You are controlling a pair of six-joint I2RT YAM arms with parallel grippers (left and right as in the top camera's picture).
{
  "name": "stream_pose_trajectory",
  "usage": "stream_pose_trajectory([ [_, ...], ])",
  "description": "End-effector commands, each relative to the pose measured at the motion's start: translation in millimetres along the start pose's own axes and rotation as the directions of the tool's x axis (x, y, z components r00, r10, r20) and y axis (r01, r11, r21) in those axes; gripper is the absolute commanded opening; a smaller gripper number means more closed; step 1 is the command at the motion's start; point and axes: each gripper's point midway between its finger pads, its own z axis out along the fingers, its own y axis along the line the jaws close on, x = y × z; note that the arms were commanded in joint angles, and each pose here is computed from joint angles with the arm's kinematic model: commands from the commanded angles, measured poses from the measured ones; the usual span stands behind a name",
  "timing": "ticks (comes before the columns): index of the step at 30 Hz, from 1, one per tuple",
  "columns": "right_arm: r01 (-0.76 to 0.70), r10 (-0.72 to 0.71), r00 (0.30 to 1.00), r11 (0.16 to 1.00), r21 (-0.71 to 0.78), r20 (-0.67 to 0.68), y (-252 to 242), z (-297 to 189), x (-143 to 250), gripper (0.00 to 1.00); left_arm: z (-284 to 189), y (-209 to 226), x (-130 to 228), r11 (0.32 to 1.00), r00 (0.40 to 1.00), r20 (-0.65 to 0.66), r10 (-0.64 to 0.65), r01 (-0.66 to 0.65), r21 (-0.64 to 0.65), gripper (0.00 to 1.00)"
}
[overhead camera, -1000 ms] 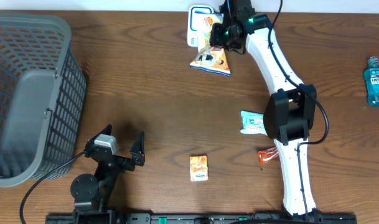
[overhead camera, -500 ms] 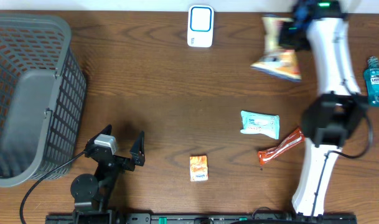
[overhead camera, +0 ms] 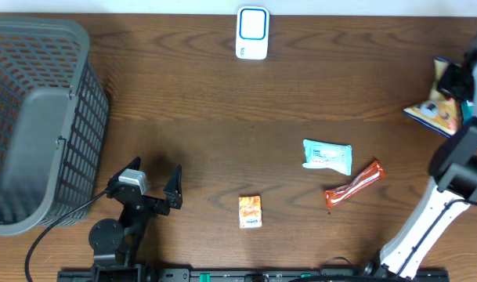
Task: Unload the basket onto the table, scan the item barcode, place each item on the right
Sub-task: 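Carry the snack bag to the right edge and drop it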
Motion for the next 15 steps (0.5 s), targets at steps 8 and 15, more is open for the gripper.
stream_pose_trajectory([
  [8,-0.311,0.314,0.949,0.948,0.064,-0.041,-108,6,6,0.35,2,1,17,1.0,0.999,-0.042,-0.016,0.016,0.008,0.98],
  [15,-0.426,0.421,0.904,0.901,-0.085,-0.07,-112,-17,5,0.99,2,1,17,1.0,0.999,-0.042,-0.016,0.016,0.008,0.98],
])
